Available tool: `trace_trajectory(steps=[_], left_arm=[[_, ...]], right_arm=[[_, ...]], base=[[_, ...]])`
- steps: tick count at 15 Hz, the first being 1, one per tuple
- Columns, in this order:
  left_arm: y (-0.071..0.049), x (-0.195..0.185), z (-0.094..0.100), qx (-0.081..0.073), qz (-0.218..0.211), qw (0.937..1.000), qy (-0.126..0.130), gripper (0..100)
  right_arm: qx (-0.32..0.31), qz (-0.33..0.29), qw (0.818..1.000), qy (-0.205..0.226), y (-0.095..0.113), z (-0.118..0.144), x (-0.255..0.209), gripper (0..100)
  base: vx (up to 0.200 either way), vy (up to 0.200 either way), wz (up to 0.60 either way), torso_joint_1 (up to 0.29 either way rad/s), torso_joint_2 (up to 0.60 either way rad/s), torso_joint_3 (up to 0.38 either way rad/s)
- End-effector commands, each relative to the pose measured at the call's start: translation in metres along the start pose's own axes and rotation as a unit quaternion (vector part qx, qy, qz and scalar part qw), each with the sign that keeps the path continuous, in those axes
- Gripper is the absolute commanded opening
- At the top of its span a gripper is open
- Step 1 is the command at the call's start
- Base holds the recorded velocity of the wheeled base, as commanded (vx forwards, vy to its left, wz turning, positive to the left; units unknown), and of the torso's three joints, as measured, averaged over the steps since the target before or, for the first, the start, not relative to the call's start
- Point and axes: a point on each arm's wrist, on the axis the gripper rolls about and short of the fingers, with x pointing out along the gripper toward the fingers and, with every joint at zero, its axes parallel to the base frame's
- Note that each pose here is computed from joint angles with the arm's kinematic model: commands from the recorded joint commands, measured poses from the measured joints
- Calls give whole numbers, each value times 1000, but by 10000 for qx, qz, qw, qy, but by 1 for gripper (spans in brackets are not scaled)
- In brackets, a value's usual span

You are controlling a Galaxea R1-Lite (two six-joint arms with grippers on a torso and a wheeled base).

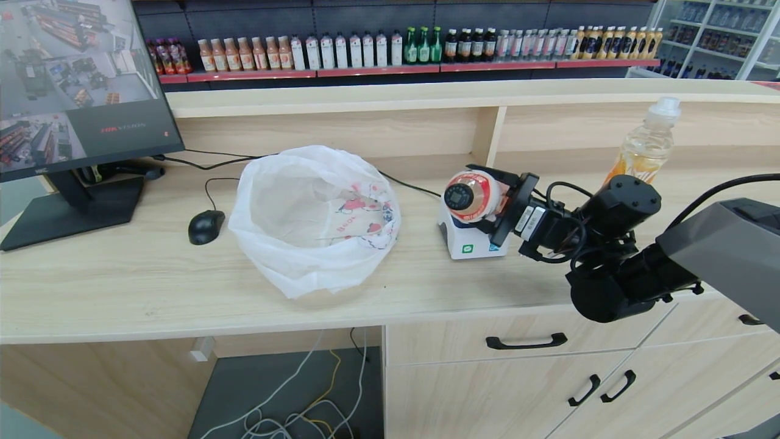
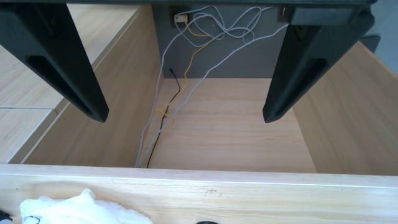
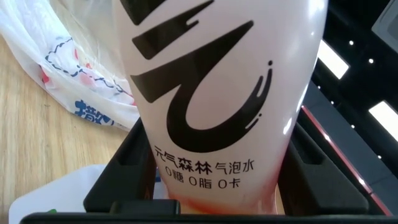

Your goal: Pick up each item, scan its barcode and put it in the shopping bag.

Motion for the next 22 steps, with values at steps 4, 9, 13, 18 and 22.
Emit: trace_trajectory(steps=[4,9,13,18,22], left_arm=[[0,0,0,1,3,10000,0,100],[0,0,0,1,3,10000,0,100],[0,0,0,1,3,10000,0,100],[0,0,0,1,3,10000,0,100],[0,0,0,1,3,10000,0,100]], right_arm=[[0,-18,10000,-5,-2,1,0,0],[-58,-83,9999,-42,-11,8,0,0],[-9,-282,9996,-41,-26,21,2,0],[646,-910,9935,225,-44,51,5,0],[1483,-1382,9779,504,-35,88,12,0]], base=[[0,0,0,0,0,0],[0,0,0,0,0,0],[0,0,0,0,0,0],[0,0,0,0,0,0],[0,0,0,0,0,0]])
